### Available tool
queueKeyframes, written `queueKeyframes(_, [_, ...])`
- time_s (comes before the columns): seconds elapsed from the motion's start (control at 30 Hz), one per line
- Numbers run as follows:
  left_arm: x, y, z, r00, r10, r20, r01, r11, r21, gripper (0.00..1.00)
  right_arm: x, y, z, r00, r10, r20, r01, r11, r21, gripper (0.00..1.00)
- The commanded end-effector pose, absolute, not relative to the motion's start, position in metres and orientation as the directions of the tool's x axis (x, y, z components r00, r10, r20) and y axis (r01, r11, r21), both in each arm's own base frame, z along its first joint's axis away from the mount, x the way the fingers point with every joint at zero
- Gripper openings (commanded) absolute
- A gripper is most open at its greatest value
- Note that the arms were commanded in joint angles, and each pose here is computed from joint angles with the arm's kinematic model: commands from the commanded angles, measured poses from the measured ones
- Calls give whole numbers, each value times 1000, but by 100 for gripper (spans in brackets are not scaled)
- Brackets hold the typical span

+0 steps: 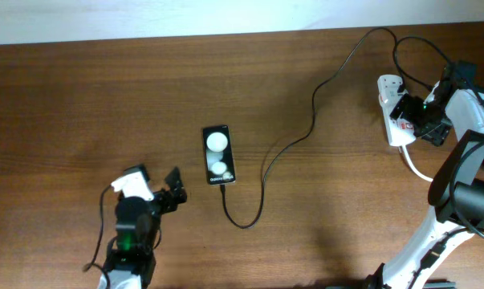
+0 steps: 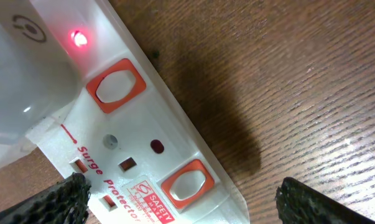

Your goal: Plug charger to phone and switch on socket

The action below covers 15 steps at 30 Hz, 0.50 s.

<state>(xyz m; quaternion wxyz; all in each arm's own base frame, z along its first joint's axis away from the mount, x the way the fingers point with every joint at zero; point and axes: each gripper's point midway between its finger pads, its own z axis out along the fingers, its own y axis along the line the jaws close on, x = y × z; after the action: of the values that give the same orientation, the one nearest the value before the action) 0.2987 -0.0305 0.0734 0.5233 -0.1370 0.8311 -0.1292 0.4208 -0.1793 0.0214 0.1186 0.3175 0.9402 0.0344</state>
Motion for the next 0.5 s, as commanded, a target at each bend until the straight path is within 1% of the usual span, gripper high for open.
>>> queueKeyframes(0.0, [284, -21, 67, -395, -358, -846, -106, 933, -345, 99, 415, -183, 11, -781, 596, -184, 588, 802, 103, 99])
queueKeyframes(0.13, [274, -15, 71, -387, -358, -850, -132, 934, -333, 99, 415, -183, 11, -781, 596, -184, 588, 802, 103, 99])
queueKeyframes(0.27, [251, -3, 58, -439, -349, -828, -204, 936, -287, 99, 415, -183, 11, -781, 596, -184, 588, 802, 103, 99])
queueKeyframes(0.33, [245, 3, 59, -430, -348, -833, -233, 934, -271, 99, 415, -183, 11, -781, 596, -184, 588, 802, 103, 99])
queueKeyframes(0.4, [246, 5, 69, -400, -294, -868, -204, 952, -229, 99, 415, -183, 11, -781, 596, -184, 588, 802, 103, 99])
queueKeyframes(0.47, [249, 4, 93, -328, -185, -926, -139, 979, -147, 99, 415, -183, 11, -781, 596, -184, 588, 802, 103, 99])
